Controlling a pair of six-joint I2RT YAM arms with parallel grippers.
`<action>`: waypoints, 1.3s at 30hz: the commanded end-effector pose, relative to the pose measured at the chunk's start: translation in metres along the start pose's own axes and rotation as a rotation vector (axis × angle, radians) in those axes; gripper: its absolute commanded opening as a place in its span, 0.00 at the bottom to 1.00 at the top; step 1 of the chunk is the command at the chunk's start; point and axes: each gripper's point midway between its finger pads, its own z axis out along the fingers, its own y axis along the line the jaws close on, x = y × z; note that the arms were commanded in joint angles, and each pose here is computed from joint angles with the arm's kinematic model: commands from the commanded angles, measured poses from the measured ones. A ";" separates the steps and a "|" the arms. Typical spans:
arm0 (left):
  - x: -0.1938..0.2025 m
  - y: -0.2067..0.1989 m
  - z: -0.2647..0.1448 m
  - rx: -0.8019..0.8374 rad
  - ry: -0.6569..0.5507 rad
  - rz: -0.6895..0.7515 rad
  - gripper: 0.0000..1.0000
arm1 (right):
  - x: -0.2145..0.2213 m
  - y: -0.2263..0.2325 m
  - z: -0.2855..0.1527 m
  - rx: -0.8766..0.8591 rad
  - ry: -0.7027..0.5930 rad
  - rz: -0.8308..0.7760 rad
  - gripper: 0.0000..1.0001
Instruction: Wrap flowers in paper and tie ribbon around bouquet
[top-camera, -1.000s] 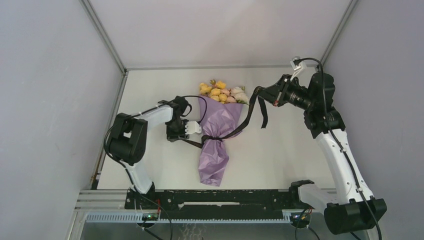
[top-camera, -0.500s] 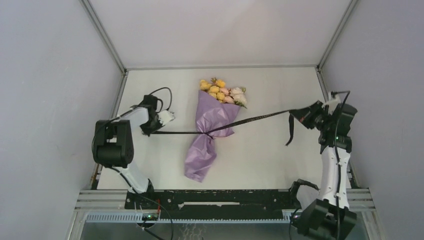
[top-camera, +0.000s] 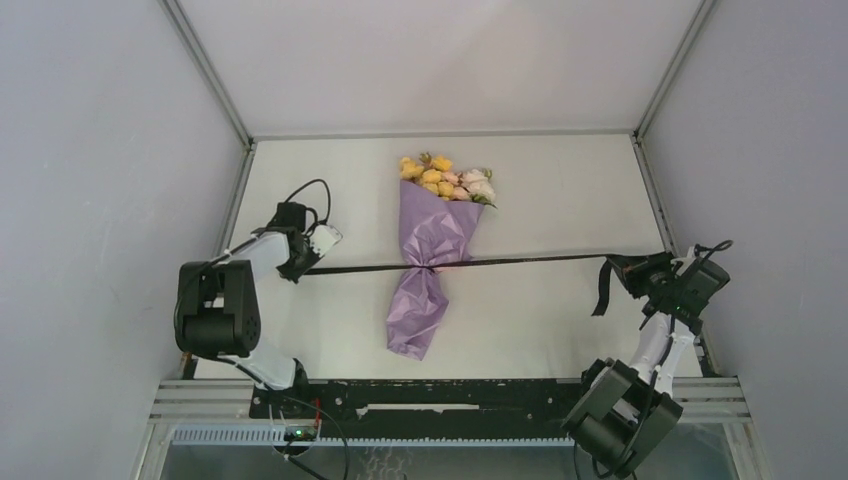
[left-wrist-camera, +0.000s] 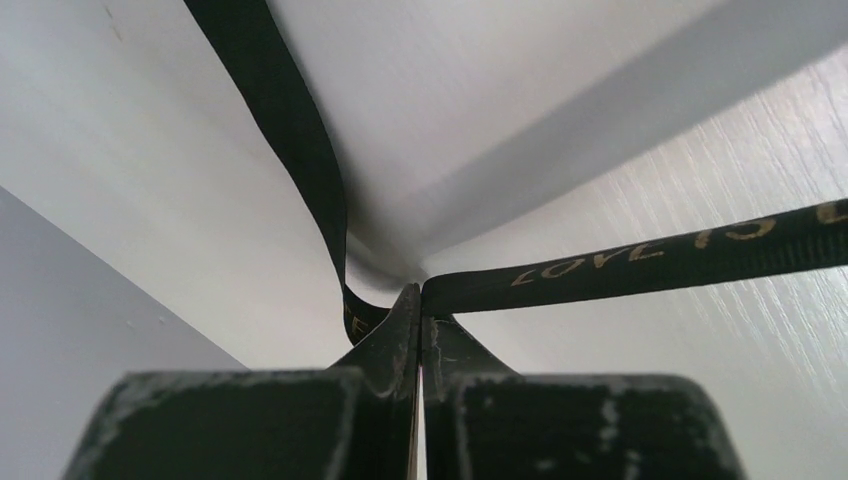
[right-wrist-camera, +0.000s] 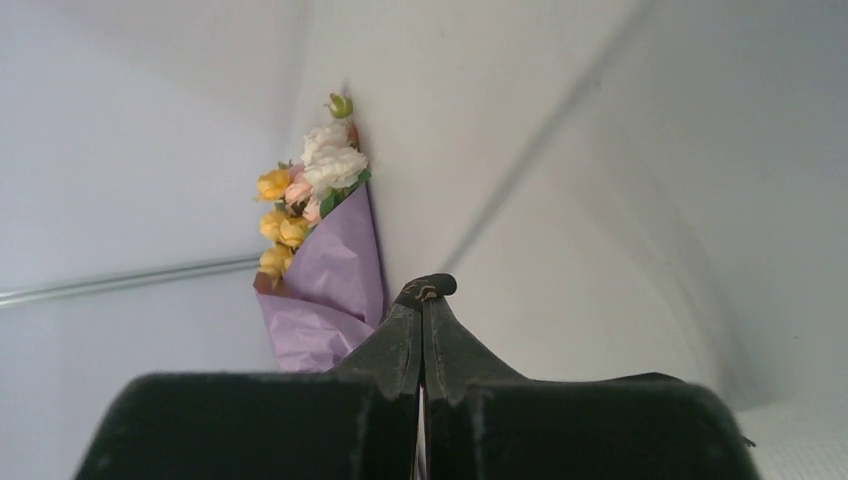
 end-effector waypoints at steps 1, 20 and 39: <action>0.024 0.024 -0.014 -0.131 0.060 -0.036 0.00 | -0.065 -0.003 -0.007 0.010 -0.229 -0.081 0.00; -0.119 -0.097 -0.311 0.449 -0.769 0.066 0.00 | 0.170 0.070 -0.016 -0.075 0.422 -0.579 0.14; -0.100 -0.152 -0.373 0.653 -0.890 0.095 0.00 | 0.374 0.224 -0.052 -1.296 0.348 -1.516 0.97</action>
